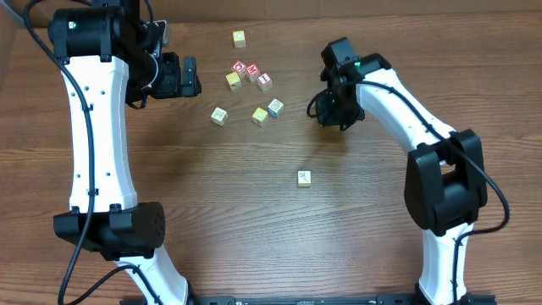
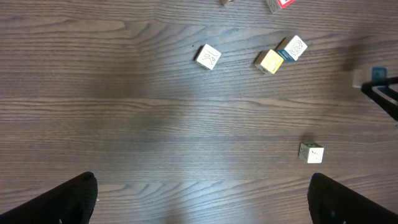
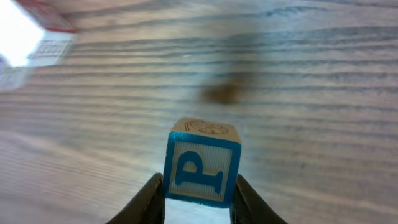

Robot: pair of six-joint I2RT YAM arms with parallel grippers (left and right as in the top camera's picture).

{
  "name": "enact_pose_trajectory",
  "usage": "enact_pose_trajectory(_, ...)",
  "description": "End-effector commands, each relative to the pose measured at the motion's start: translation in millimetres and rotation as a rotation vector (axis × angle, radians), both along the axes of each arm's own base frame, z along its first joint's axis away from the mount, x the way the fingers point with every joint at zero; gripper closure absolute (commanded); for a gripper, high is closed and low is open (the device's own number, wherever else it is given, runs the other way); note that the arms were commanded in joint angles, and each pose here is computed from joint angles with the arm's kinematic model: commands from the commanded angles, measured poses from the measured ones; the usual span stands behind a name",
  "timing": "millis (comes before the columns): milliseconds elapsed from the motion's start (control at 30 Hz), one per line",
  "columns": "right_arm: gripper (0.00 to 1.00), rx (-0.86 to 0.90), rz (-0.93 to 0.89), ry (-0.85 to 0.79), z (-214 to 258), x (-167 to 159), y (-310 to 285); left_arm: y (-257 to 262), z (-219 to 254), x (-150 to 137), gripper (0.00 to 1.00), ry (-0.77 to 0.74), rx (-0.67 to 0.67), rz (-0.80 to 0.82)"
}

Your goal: Flip 5 blocks

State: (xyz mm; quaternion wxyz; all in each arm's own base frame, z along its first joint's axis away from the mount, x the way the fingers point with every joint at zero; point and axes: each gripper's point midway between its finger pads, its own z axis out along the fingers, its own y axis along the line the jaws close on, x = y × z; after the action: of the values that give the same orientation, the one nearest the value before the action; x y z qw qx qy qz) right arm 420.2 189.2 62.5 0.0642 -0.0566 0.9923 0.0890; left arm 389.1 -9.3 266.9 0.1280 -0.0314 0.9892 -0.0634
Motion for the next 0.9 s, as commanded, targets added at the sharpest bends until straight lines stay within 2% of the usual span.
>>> enact_pose_trajectory(0,0.71,0.106,0.031,-0.103,69.0,-4.3,28.1,-1.2,-4.9,0.5,0.00,0.015,0.008,-0.015)
enact_pose_trajectory(200,0.71,0.127,-0.011,-0.054,97.4,-47.3,55.0,-1.2,-4.9,0.4,0.00,0.015,0.008,-0.015)
enact_pose_trajectory(500,0.70,0.062,-0.009,0.068,78.0,-113.7,99.2,-1.2,-4.9,0.5,0.00,0.015,0.008,-0.015)
enact_pose_trajectory(700,0.70,-0.038,-0.074,0.031,45.7,-137.4,113.2,-1.2,-4.9,0.4,0.00,0.015,0.008,-0.015)
enact_pose_trajectory(867,0.68,-0.107,-0.098,-0.075,22.1,-139.4,117.5,-1.2,-4.9,0.5,0.00,0.015,0.008,-0.015)
